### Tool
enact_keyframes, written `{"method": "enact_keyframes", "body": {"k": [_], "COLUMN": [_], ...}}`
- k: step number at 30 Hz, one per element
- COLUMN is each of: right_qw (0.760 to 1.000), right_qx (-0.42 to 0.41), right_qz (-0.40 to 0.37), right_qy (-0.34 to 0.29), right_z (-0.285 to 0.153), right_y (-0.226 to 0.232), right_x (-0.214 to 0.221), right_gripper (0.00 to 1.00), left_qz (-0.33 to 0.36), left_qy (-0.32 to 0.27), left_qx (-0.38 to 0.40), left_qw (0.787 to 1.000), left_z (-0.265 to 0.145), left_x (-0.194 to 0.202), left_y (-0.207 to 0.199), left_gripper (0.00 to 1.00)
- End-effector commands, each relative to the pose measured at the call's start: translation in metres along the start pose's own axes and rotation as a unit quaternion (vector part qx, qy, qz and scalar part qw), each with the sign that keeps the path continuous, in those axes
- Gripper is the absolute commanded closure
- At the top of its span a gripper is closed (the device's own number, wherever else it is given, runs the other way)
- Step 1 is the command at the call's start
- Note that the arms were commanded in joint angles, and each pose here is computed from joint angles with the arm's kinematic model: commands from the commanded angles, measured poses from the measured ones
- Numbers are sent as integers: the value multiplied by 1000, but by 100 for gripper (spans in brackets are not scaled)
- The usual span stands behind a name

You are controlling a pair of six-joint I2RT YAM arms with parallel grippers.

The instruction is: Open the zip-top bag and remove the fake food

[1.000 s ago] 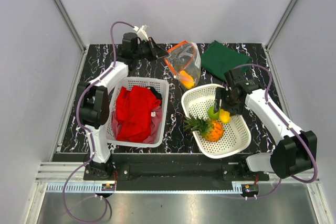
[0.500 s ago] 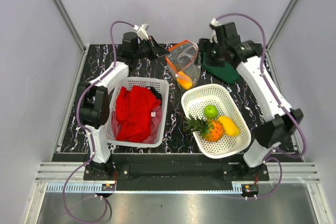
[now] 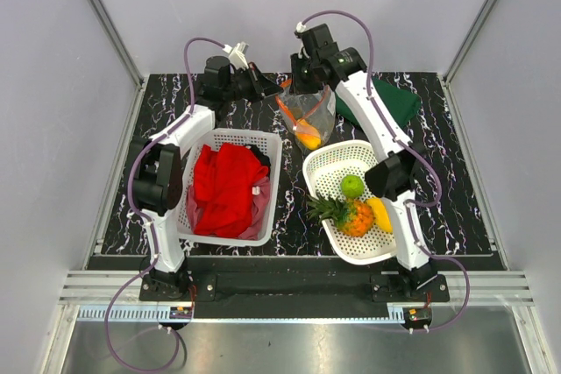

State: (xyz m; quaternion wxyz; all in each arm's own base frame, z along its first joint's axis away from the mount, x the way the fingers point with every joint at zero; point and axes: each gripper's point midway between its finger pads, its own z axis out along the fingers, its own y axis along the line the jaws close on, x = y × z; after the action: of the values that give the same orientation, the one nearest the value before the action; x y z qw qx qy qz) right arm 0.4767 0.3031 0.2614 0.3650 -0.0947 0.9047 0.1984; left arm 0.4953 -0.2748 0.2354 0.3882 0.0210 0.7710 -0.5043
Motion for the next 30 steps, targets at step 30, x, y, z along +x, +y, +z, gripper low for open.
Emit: {"method": "enact_keyframes", "body": {"k": [30], "right_qw": [984], "right_qx": [100], "right_qz": [-23], "right_qy": [146], "right_z": [99], "right_y": [-90], "right_x": [112], "right_gripper": [67], "left_qz": [29], "left_qy": [-46], "left_qx": [42], "left_qw": [998], "left_z": [-1], "left_x": [-35], "left_y": [-44], "left_gripper": [100]}}
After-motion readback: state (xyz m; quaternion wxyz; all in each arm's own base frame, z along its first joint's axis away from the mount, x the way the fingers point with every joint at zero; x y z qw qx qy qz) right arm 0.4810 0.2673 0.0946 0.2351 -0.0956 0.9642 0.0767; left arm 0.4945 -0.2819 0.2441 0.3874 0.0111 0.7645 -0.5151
